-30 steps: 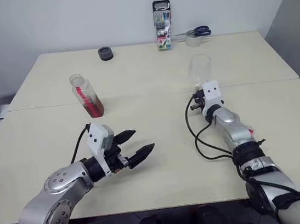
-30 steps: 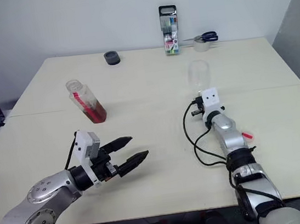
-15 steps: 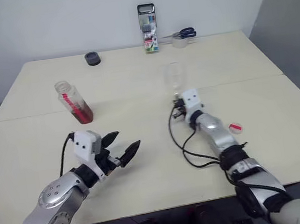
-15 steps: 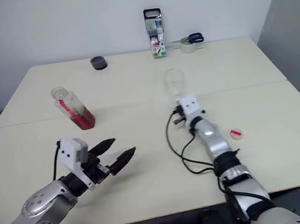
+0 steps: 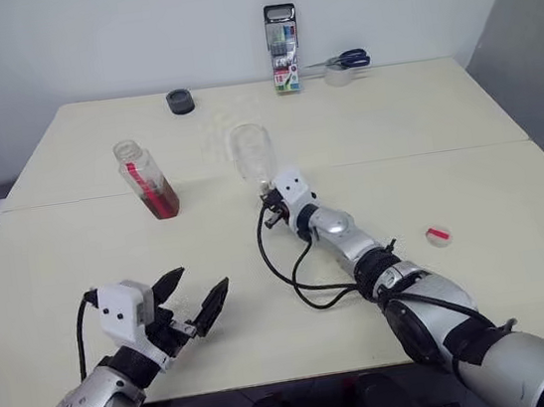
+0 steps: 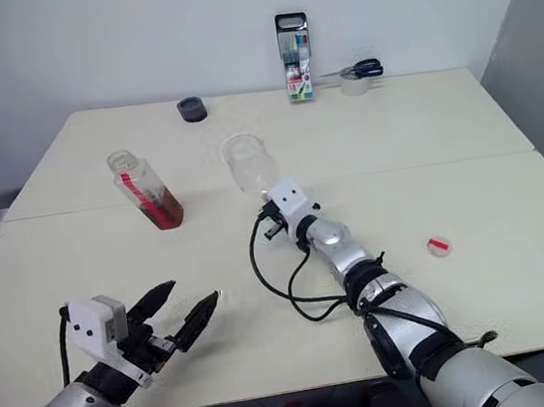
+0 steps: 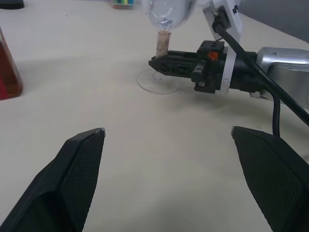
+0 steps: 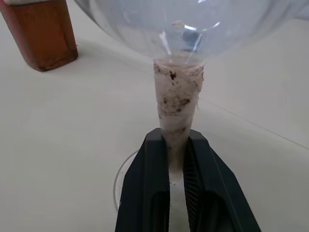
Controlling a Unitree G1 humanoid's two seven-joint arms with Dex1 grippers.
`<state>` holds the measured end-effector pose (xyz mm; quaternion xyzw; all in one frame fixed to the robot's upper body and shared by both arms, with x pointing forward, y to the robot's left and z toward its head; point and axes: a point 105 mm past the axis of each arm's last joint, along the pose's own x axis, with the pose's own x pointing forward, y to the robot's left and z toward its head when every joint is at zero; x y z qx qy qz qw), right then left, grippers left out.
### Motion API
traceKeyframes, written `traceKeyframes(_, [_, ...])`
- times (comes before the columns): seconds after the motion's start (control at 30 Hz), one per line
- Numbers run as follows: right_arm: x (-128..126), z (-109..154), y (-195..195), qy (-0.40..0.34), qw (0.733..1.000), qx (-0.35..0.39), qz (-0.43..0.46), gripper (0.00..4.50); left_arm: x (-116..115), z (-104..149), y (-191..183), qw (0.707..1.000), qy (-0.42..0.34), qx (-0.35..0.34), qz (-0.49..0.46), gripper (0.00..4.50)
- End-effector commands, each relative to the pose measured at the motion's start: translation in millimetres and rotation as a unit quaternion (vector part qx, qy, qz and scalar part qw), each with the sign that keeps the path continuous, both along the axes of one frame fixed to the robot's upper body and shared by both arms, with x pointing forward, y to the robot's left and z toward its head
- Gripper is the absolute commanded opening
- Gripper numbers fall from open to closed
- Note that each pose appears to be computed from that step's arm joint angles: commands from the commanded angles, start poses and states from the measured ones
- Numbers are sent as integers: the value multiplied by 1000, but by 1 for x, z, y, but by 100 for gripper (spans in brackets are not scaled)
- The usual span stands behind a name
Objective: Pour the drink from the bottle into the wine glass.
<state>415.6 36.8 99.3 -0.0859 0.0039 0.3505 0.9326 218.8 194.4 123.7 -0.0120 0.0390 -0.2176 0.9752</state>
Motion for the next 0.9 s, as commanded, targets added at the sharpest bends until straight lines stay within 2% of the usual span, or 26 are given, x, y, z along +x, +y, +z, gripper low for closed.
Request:
traceKeyframes(0.03, [-2,3,1,-27,999,-14,11,11,1,3,1,1000,-21,10,-6,450])
traceKeyframes(0.13, [-2,-4,-3,-27,999,-32,8,11,7,3,3,1000,-25,9,-12,450])
traceKeyframes(0.57, [6,-6,-32,-20,999,-12,-26,434,31,9,-6,998,-28,4,-47,450])
traceKeyframes(0.6, [6,-6,-35,-23,999,-13,-28,447,32,9,-7,998,-28,4,-49,450])
traceKeyframes(0.8, [-3,-9,-54,-41,999,0,-22,447,40,11,-7,999,-29,1,-42,450])
traceKeyframes(0.9, [-20,-6,-71,-56,998,8,-11,447,47,10,-2,999,-30,1,-15,450])
